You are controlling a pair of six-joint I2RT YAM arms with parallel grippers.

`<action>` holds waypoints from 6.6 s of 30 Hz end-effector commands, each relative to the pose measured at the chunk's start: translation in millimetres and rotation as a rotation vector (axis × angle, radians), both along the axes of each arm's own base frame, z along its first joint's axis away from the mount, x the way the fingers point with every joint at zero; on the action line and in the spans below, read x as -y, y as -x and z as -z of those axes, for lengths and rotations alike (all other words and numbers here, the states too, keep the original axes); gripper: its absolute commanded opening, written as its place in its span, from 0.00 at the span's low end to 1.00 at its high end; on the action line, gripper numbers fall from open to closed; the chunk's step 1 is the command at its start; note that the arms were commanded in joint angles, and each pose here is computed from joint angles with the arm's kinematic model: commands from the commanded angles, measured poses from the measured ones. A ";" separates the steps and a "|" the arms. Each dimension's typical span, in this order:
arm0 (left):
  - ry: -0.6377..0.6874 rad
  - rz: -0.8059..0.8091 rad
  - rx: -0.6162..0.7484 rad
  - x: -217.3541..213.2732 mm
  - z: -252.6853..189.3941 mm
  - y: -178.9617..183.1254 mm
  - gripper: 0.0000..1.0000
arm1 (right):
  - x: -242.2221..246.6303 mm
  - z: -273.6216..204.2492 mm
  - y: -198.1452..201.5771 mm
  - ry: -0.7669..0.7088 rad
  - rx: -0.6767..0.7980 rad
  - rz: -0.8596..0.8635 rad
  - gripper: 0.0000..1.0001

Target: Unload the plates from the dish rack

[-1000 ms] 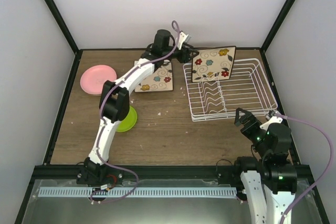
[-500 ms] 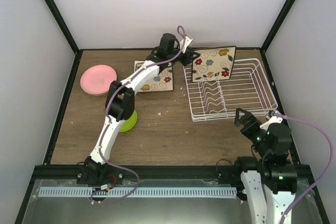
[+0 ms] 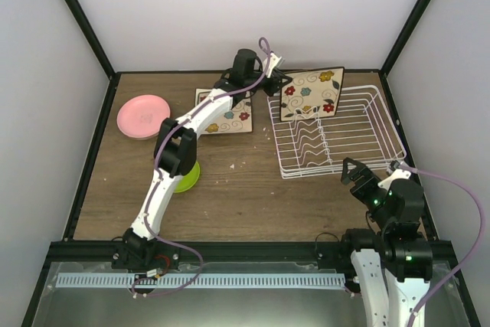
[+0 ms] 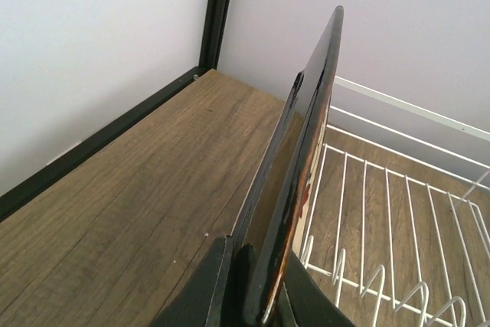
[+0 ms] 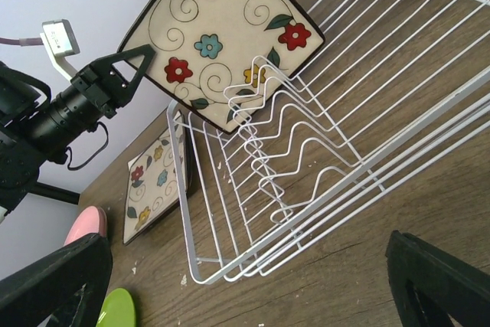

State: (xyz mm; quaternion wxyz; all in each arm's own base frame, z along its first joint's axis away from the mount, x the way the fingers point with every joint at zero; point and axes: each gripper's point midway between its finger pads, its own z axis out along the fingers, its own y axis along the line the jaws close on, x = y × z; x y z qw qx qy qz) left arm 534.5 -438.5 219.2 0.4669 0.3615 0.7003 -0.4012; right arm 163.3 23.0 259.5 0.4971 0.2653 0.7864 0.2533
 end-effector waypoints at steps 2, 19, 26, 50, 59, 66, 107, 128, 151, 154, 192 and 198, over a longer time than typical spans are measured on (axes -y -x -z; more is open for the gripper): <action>0.157 0.071 0.118 2.9 -101.3 24.9 0.04 | -3.5 -0.4 -3.9 -0.001 0.009 -0.022 1.00; 0.259 0.121 0.279 -8.1 -196.1 62.3 0.04 | -5.4 3.3 0.6 -0.019 0.006 -0.026 1.00; 0.297 0.126 0.318 -13.2 -220.4 71.6 0.04 | -4.7 3.9 4.1 -0.028 0.006 -0.017 1.00; 0.305 0.014 0.666 -11.2 -265.2 144.9 0.04 | -2.4 5.0 11.2 -0.043 0.001 0.004 1.00; 0.530 -0.353 0.488 -143.0 -341.6 73.9 0.04 | -1.7 9.4 10.6 -0.049 -0.003 0.010 1.00; 0.686 -0.540 0.195 -279.6 -331.7 20.0 0.04 | -6.3 16.9 -0.7 -0.066 -0.007 -0.013 1.00; 0.263 -0.402 -0.854 -317.9 16.9 -30.8 0.04 | -1.6 16.9 -2.0 -0.067 -0.012 0.018 1.00; 0.253 -0.349 -0.960 -306.1 70.3 -33.1 0.11 | 1.3 17.2 2.1 -0.060 -0.029 0.034 1.00; 0.186 -0.405 -0.970 -315.4 107.7 -40.9 0.67 | 1.2 25.0 -3.4 -0.061 -0.054 0.034 1.00; 0.172 -0.416 -0.961 -316.7 109.5 -42.6 0.81 | 1.2 25.3 -3.8 -0.060 -0.053 0.034 1.00; -0.151 -0.563 -0.692 -305.5 135.8 -84.6 1.00 | 2.8 36.5 -13.2 -0.053 -0.089 0.042 1.00; -0.197 -0.659 -0.577 -321.7 119.0 -99.3 1.00 | 2.3 38.3 -16.0 -0.049 -0.092 0.037 1.00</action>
